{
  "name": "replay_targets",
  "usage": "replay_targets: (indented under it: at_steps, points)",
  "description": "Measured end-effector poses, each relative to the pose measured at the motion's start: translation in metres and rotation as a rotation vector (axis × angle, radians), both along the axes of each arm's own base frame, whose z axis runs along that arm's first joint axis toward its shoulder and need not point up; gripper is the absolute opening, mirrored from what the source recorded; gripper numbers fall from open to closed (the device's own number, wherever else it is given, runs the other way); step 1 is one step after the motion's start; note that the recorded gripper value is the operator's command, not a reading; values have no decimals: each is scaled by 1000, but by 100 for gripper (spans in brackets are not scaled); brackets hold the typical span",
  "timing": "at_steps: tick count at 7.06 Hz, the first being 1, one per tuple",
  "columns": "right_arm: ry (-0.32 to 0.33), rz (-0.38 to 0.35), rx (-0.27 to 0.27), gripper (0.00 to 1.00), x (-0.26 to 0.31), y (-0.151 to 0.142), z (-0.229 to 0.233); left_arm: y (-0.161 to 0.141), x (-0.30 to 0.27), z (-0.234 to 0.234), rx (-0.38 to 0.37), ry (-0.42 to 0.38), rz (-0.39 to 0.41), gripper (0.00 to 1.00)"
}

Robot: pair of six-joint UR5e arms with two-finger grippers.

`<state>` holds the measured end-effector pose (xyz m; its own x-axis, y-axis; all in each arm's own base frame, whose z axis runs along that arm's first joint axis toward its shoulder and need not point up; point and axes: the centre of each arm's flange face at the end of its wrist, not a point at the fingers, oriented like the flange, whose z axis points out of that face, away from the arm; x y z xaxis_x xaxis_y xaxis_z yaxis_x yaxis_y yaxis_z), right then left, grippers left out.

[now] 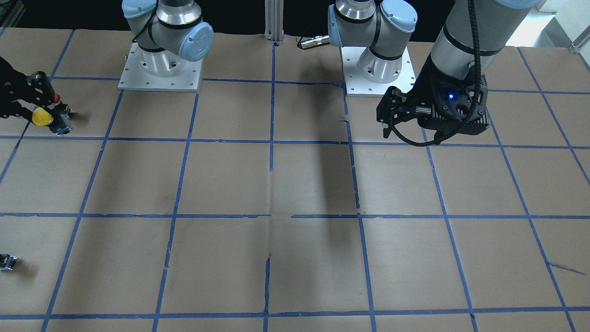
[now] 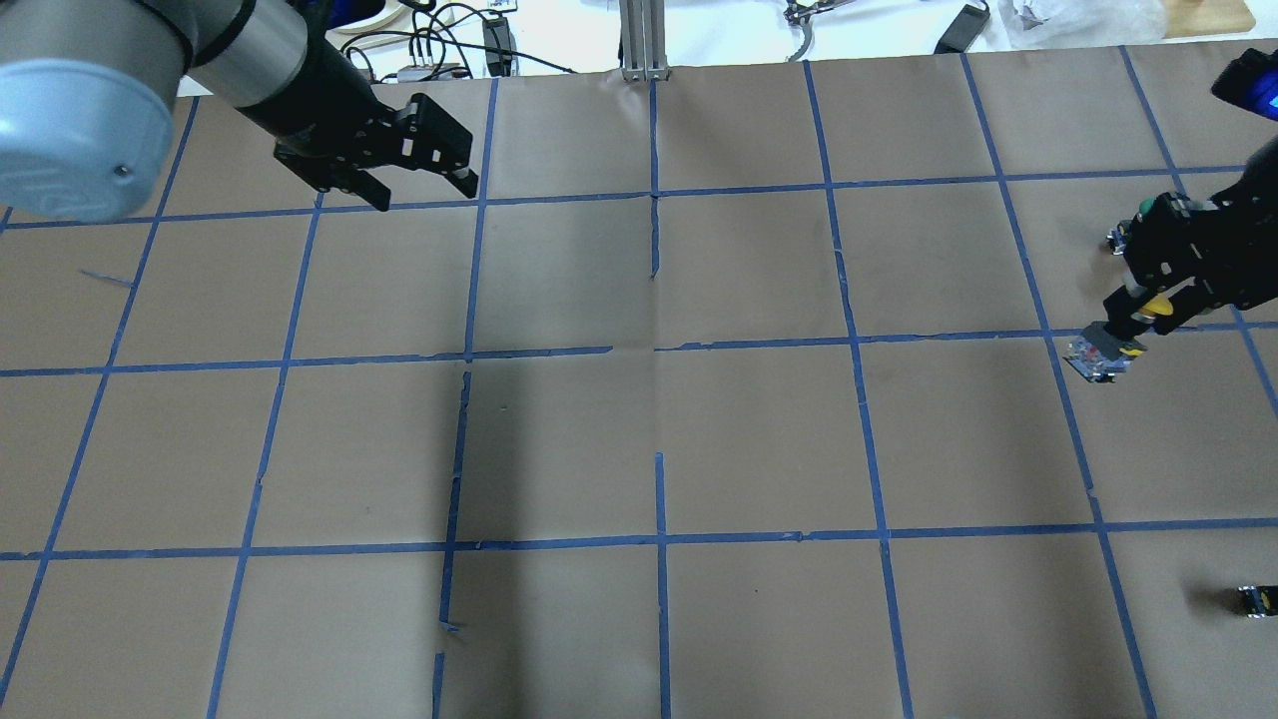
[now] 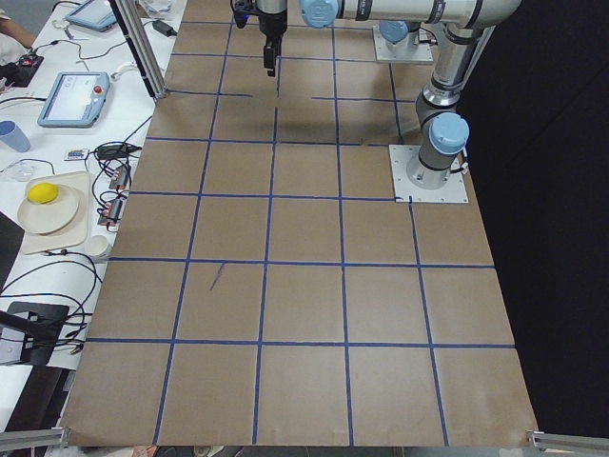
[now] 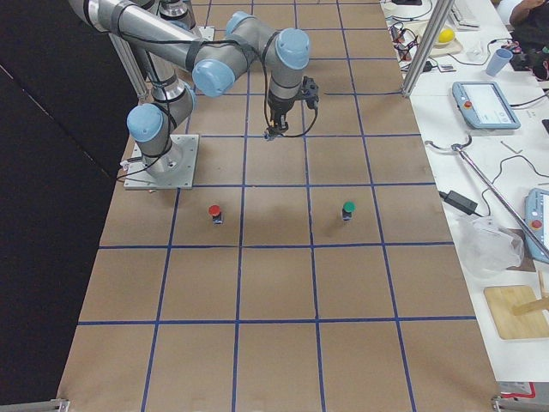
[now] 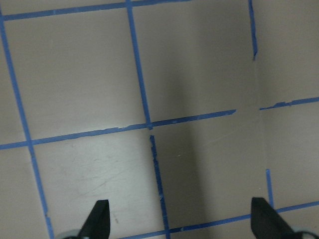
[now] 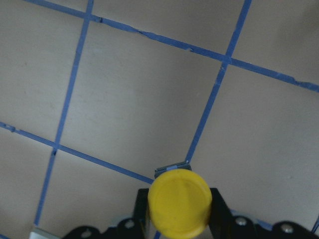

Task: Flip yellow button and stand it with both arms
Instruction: 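Lower the yellow button upright onto the table with the right gripper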

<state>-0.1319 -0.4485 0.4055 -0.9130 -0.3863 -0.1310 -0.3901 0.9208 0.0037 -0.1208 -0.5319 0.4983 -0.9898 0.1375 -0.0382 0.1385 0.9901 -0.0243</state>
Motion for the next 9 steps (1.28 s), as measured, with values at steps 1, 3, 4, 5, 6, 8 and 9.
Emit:
replay_targets:
  at_steps: [1,3,4,5,6,8,9]
  points:
    - [14,127,-44,7,-24,-2,-18,-1,0,2,-18,-27,1,99]
    - [23,315,-100,7,-84,-10,-61,0,-1,7,-38,-43,1,99]
    - [3,354,-123,7,-112,-11,-83,3,-1,10,-46,-40,0,99]
    - [-37,371,-157,8,-128,-13,-101,4,-1,11,-47,-35,0,99]
    - [-71,410,-193,9,-137,-14,-112,4,0,9,-40,-29,5,99]
    - [-103,518,-219,12,-144,-16,-131,4,0,5,-17,7,13,99]
    - [-122,555,-213,12,-148,-19,-146,4,-3,5,-11,13,10,99]
